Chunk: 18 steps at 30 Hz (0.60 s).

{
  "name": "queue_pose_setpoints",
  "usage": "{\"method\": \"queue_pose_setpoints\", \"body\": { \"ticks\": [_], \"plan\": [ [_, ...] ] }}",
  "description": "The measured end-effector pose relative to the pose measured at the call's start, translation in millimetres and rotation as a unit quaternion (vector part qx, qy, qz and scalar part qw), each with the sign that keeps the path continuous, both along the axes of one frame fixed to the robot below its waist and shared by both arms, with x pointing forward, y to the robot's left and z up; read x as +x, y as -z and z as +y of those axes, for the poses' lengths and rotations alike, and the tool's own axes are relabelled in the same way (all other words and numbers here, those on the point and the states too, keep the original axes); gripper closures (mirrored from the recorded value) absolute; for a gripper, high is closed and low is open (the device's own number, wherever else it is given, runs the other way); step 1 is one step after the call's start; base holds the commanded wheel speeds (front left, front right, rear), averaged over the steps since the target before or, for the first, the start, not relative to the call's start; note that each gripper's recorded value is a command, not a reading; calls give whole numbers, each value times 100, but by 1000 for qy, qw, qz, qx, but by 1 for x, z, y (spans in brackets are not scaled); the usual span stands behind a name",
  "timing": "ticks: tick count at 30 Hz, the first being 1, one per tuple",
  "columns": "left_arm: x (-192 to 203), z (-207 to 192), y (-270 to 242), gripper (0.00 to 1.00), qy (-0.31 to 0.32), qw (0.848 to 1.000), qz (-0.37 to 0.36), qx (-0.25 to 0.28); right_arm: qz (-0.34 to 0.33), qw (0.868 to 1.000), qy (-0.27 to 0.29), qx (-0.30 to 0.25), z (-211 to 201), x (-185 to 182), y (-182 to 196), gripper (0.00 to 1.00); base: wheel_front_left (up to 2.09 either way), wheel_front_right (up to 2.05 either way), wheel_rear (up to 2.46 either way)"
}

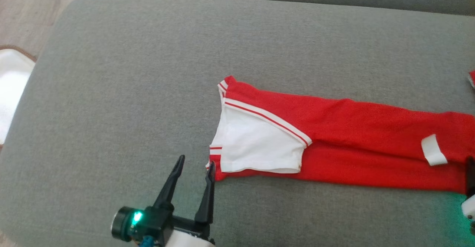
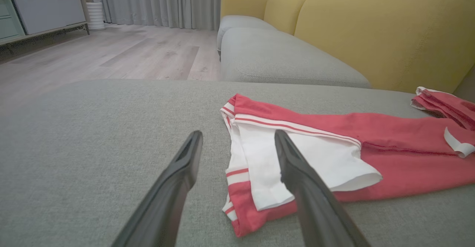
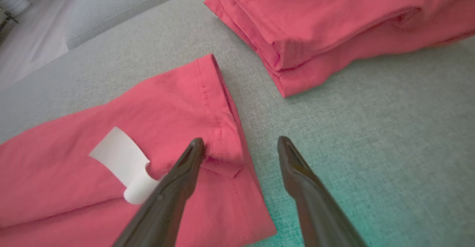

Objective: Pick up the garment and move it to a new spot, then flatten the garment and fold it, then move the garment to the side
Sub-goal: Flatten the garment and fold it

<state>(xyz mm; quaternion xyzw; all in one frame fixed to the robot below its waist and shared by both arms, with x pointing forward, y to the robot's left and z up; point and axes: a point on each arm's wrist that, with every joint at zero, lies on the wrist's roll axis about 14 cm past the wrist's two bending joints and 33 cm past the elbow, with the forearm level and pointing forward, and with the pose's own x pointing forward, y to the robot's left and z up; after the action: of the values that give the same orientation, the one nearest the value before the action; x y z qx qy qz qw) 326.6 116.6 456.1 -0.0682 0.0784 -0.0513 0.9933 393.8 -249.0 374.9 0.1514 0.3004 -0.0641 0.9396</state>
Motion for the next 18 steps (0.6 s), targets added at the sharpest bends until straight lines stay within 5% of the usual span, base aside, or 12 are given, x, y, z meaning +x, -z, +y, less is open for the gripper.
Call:
{"method": "queue_pose_setpoints", "body": {
  "ticks": [12,14,17,18],
  "plan": [
    [0,11,-12,0,-19,999,-34,28,86,996,-10,3,3,-5,24,2,0,0,0],
    [1,11,-13,0,-19,999,-38,30,93,995,-16,8,7,-6,24,50,0,0,0],
    [0,12,-12,0,-19,999,-37,29,97,995,-27,14,12,-6,23,100,0,0,0],
    [-1,12,-10,0,-20,999,-35,31,95,995,-29,16,14,-6,22,100,0,0,0]
  ]
}}
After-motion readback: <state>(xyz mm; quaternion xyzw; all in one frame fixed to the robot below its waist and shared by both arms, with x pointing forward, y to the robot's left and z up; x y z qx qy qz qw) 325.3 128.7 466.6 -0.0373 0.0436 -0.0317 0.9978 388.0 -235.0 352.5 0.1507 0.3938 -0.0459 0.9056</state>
